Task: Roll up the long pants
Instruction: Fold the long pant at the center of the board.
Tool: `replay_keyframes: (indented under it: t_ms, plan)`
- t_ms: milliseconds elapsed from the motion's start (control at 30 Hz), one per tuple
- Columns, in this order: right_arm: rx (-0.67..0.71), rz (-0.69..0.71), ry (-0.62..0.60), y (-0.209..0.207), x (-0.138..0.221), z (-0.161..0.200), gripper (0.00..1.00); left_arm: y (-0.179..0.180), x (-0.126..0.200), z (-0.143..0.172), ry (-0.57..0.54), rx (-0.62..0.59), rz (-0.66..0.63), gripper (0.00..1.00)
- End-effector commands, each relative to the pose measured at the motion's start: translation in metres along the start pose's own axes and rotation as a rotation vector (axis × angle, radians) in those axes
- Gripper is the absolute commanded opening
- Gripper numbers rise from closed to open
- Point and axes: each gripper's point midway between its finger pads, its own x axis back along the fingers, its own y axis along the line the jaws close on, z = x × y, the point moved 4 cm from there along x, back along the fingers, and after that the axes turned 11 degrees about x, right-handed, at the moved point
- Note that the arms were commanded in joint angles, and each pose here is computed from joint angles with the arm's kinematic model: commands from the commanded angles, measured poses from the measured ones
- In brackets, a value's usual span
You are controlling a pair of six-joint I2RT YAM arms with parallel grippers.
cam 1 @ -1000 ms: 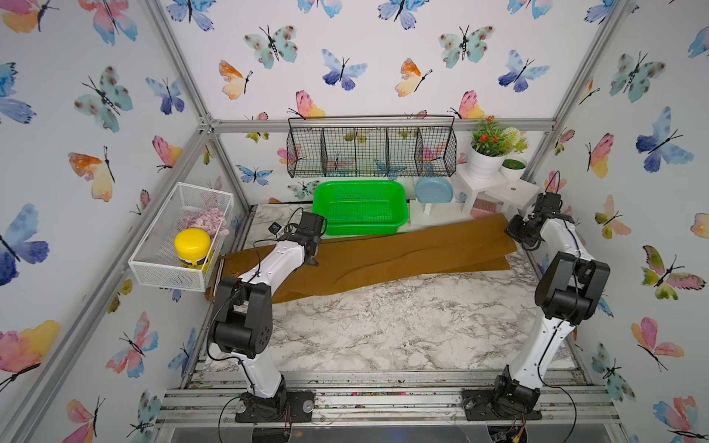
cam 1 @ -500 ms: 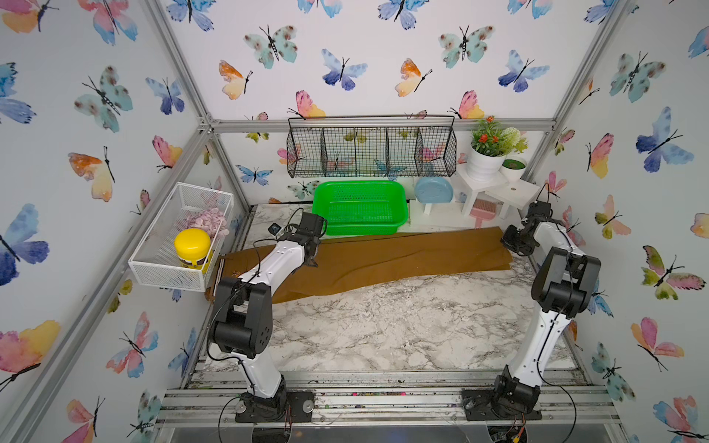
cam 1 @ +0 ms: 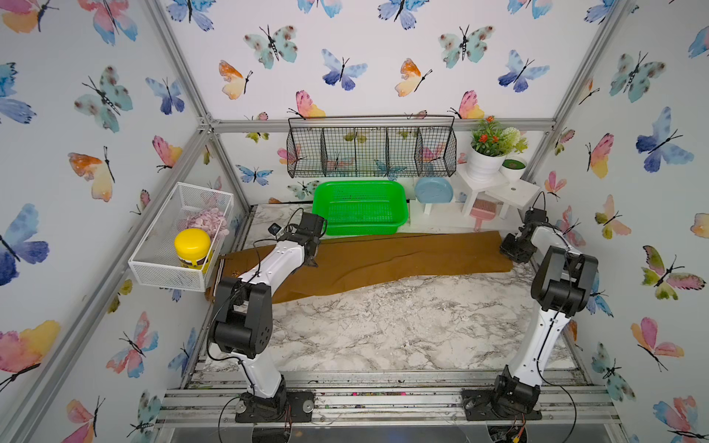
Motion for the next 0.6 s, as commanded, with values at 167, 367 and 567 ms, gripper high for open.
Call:
replay_keyframes:
  t_ms: [167, 367, 567]
  plan:
    - [-0.037, 0.124, -0.083, -0.017, 0.042, 0.002, 0.46, 0.004, 0.002, -0.005, -0.016, -0.011, -0.022, 0.98]
    - [-0.073, 0.157, -0.152, -0.029, 0.073, 0.015, 0.52, 0.007, 0.004, -0.004, -0.011, -0.008, -0.022, 0.98]
    - [-0.170, 0.003, -0.134, -0.041, 0.072, 0.038, 0.55, 0.008, 0.007, -0.005, -0.005, -0.003, -0.013, 0.98]
